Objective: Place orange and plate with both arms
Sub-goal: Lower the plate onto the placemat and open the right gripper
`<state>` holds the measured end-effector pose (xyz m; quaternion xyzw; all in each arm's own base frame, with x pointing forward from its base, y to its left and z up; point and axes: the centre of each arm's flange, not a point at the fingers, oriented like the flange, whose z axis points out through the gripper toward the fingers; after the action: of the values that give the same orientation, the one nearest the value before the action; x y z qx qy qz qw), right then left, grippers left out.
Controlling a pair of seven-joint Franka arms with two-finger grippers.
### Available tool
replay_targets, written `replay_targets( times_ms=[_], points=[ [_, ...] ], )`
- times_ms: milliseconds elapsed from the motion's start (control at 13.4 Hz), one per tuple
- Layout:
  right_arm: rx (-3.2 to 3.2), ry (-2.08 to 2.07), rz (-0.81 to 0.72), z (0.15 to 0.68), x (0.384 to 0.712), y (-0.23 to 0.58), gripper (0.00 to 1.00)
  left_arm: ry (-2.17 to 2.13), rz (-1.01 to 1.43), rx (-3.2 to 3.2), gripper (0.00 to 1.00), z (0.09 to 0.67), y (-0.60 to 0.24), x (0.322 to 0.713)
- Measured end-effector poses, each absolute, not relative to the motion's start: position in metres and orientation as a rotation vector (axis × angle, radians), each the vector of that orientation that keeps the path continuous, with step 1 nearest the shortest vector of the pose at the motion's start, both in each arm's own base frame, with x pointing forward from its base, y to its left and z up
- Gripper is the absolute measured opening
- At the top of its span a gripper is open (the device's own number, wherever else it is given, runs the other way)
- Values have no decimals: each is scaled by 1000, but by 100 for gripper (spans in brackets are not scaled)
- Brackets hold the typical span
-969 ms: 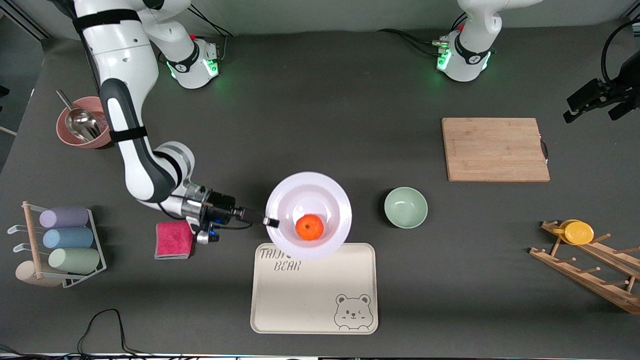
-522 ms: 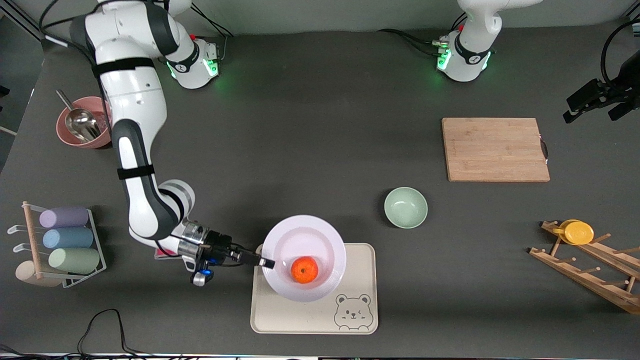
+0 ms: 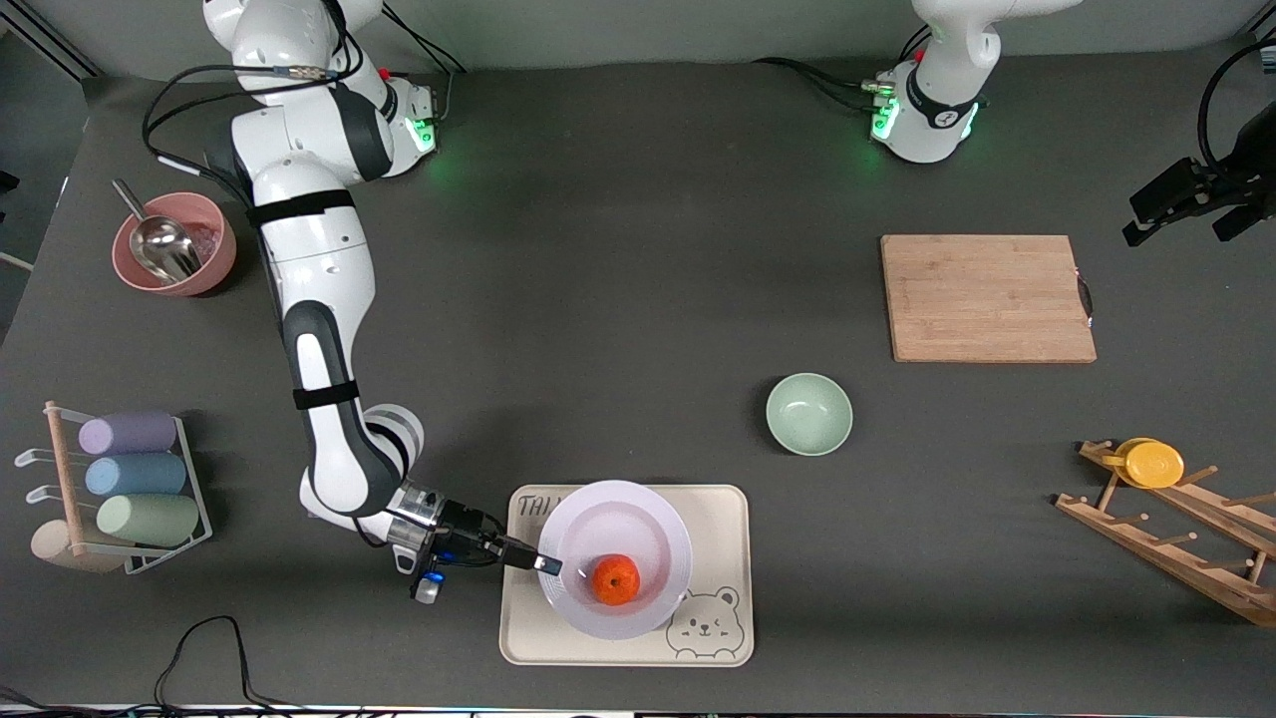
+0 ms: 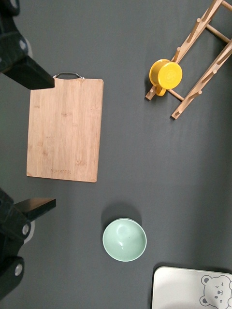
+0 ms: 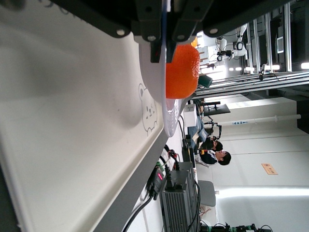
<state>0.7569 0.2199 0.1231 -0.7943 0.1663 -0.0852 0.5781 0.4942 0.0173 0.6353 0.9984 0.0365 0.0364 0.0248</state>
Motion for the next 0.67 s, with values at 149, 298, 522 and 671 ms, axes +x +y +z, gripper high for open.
replay_targets(
  times_ms=[149, 298, 522, 671],
  points=[
    [-1861, 388, -210, 120, 759, 220, 5, 113, 113, 3088, 100, 635, 17, 494],
    [-1864, 388, -220, 117, 761, 220, 5, 113, 113, 3088, 100, 635, 17, 494],
    [-1885, 386, -249, 107, 763, 220, 5, 113, 112, 3088, 100, 635, 17, 494],
    [-1895, 367, -257, 97, 760, 222, 5, 113, 112, 3088, 100, 635, 17, 494]
  ],
)
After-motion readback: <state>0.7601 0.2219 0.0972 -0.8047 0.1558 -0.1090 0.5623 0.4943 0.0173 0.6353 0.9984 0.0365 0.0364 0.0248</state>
